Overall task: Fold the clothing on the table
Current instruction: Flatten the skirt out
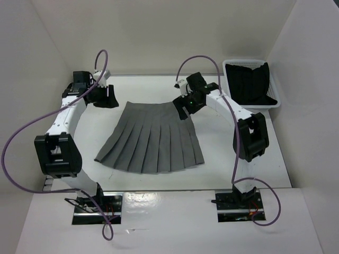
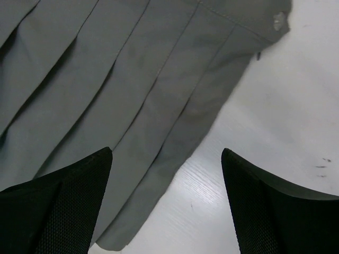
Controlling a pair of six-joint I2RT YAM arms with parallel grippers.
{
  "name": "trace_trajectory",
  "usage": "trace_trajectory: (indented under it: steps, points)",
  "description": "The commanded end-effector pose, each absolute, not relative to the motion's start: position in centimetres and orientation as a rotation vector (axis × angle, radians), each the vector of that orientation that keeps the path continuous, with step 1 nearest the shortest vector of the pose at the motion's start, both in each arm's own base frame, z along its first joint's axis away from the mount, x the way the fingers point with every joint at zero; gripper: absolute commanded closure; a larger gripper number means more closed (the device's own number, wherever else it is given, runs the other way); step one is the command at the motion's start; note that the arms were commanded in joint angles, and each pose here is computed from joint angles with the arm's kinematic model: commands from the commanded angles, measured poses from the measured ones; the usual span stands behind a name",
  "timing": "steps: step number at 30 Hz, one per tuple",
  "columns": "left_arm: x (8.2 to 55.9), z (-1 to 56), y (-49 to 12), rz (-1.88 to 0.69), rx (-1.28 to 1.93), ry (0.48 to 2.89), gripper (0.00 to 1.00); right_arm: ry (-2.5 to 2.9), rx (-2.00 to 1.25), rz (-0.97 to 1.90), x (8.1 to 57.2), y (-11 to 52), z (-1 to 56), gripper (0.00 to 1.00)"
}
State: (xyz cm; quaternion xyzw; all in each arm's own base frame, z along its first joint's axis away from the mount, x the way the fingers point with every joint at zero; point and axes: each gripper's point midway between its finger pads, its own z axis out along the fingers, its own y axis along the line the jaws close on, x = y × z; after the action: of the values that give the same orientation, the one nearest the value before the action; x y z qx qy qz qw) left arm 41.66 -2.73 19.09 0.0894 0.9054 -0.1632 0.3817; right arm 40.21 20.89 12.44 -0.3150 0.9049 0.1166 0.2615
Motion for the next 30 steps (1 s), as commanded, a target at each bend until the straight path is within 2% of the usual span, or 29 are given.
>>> trace_trajectory:
  steps: [1, 6, 9, 13, 17, 18, 21, 27, 30]
  points:
    - [42.1, 17.6, -3.8, -0.508, 0.252, 2.346, 0.36, 2.368, -0.878, 0.399, 40.6, 23.5, 14.0, 0.13]
    - [40.1, 14.5, -2.4, -0.399, 0.260, 2.423, 0.34, 2.324, -0.988, 0.321, 38.6, 25.6, 12.7, 0.13]
    - [39.1, 14.5, -1.4, -0.314, 0.261, 2.432, 0.32, 2.314, -1.053, 0.310, 37.0, 27.3, 12.5, 0.13]
    - [37.6, 16.1, -0.4, -0.279, 0.232, 2.405, 0.29, 2.336, -1.050, 0.235, 37.2, 28.8, 11.1, 0.10]
    - [35.7, 19.4, 0.2, -0.209, 0.154, 2.356, 0.21, 2.369, -0.957, 0.218, 38.6, 29.9, 10.3, 0.08]
    - [35.3, 19.8, 0.3, -0.194, 0.152, 2.344, 0.14, 2.385, -0.910, 0.215, 38.9, 30.1, 10.2, 0.08]
    - [33.8, 21.6, 0.6, -0.153, 0.115, 2.299, 0.00, 2.407, -0.832, 0.242, 40.1, 31.4, 10.4, 0.08]
    - [31.6, 22.5, 1.6, -0.094, 0.019, 2.238, 0.00, 2.430, -0.801, 0.291, 40.8, 34.7, 9.5, 0.07]
    - [31.2, 22.4, 2.3, -0.077, -0.004, 2.215, 0.00, 2.439, -0.850, 0.301, 39.6, 37.1, 8.6, 0.07]
